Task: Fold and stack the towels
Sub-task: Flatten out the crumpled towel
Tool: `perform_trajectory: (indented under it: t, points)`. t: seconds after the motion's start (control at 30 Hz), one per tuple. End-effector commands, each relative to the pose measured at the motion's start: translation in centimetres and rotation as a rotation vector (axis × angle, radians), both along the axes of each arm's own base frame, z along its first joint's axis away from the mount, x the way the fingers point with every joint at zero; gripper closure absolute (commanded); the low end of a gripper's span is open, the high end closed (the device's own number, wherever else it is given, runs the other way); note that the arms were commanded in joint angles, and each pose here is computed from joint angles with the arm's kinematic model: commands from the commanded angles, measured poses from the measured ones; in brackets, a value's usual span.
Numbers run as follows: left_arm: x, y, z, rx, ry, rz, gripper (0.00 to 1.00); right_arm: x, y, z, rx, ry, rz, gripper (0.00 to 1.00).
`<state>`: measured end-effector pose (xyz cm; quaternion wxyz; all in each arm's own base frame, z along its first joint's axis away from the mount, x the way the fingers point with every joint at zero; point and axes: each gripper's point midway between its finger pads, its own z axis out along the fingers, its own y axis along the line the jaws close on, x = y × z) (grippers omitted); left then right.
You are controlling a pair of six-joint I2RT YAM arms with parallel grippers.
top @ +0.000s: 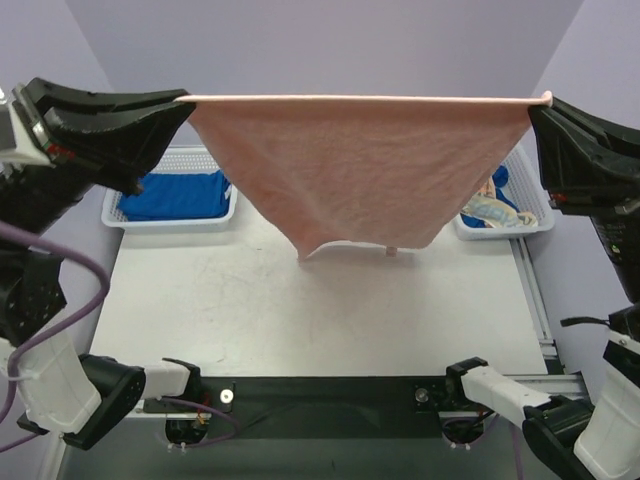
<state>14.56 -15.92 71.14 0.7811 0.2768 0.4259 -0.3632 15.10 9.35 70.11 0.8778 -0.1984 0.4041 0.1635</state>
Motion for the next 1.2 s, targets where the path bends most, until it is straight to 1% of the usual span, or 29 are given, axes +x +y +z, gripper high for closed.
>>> perform_trajectory:
  t: [0.0, 0.13, 0.27, 0.37, 0.43, 0.47, 0.5, 0.57, 0.6, 0.63, 0.67, 0.7, 0.73, 0.77, 0.8, 0.83, 0.87, 0.9, 0.93, 0.97, 1.0, 1.03, 1.07, 1.13, 1.17]
  points:
    - [-3.5, 4.4, 4.5, -0.147, -0.177, 0.183, 1.0, -5.0, -7.1, 4.5, 0.23, -0.162, -0.249, 1.0]
    - [-6.1, 4.8, 5.3, -0.159, -0.225, 0.162, 1.0, -6.4, -7.2, 5.1, 0.239, -0.183, -0.225, 1.0]
    - [-7.2, 4.9, 5.8, -0.172, -0.248, 0.147, 1.0, -7.5, -7.4, 5.8, 0.251, -0.21, -0.216, 1.0]
    - [-6.7, 4.9, 6.1, -0.179, -0.249, 0.148, 1.0, -6.9, -7.2, 6.2, 0.254, -0.21, -0.214, 1.0]
    - [-5.5, 4.5, 5.9, -0.174, -0.229, 0.144, 1.0, -5.7, -6.6, 6.3, 0.259, -0.186, -0.194, 1.0]
    - [-4.1, 4.0, 5.3, -0.161, -0.195, 0.143, 1.0, -4.6, -6.0, 5.6, 0.238, -0.147, -0.182, 1.0]
    - [-3.2, 3.6, 4.8, -0.148, -0.173, 0.138, 1.0, -2.5, -5.4, 4.5, 0.225, -0.088, -0.179, 1.0]
    - [-1.0, 2.8, 3.5, -0.125, -0.114, 0.13, 1.0, 1.2, -4.0, 1.5, 0.212, 0.033, -0.156, 1.0]
    - [1.2, 1.9, 1.9, -0.101, -0.054, 0.125, 1.0, 2.4, -3.4, 0.0, 0.213, 0.085, -0.138, 1.0]
    - [2.1, 1.5, 1.2, -0.092, -0.031, 0.117, 1.0, 6.4, -2.0, -4.2, 0.183, 0.215, -0.131, 1.0]
    - [2.8, 1.0, 0.4, -0.088, 0.004, 0.096, 1.0, 7.8, -1.3, -6.3, 0.198, 0.29, -0.101, 1.0]
    - [5.1, 0.0, -1.8, -0.059, 0.073, 0.079, 1.0, 9.1, -0.3, -8.7, 0.186, 0.358, -0.072, 0.99]
    - [5.5, -0.5, -2.4, -0.057, 0.084, 0.062, 1.0, 11.7, 0.9, -13.2, 0.168, 0.479, -0.06, 0.93]
    - [6.2, -1.1, -3.2, -0.055, 0.117, 0.044, 1.0, 12.7, 1.8, -15.7, 0.177, 0.557, -0.03, 0.79]
    - [8.3, -2.2, -5.9, -0.032, 0.194, 0.033, 1.0, 13.4, 2.5, -18.0, 0.171, 0.618, -0.006, 0.73]
    - [8.9, -2.7, -6.7, -0.031, 0.211, 0.02, 1.0, 14.9, 3.2, -22.8, 0.155, 0.732, -0.01, 0.67]
    - [9.3, -4.1, -8.2, -0.03, 0.259, -0.023, 1.0, 15.3, 3.6, -24.9, 0.151, 0.783, -0.007, 0.55]
    - [9.9, -5.1, -9.5, -0.026, 0.292, -0.043, 1.0, 15.6, 4.0, -27.0, 0.156, 0.841, 0.0, 0.5]
    - [11.4, -6.9, -12.5, -0.009, 0.35, -0.068, 1.0, 15.9, 4.1, -29.6, 0.143, 0.898, -0.013, 0.47]
    - [11.2, -8.9, -14.0, 0.001, 0.387, -0.114, 1.0, 16.1, 4.1, -33.4, 0.13, 0.983, -0.035, 0.41]
    - [11.7, -10.4, -15.5, 0.013, 0.412, -0.136, 1.0, 16.1, 3.9, -35.6, 0.132, 1.039, -0.054, 0.37]
    - [12.8, -12.1, -18.9, 0.051, 0.481, -0.142, 1.0, 15.9, 3.8, -37.7, 0.118, 1.092, -0.069, 0.34]
    - [12.7, -13.7, -20.4, 0.067, 0.509, -0.161, 1.0, 15.5, 3.8, -41.0, 0.098, 1.17, -0.081, 0.27]
    - [14.4, -15.8, -24.2, 0.098, 0.58, -0.168, 1.0, 14.7, 3.8, -44.5, 0.09, 1.273, -0.087, 0.23]
    - [15.2, -16.5, -27.0, 0.112, 0.648, -0.162, 1.0, 14.3, 3.6, -46.2, 0.086, 1.315, -0.103, 0.22]
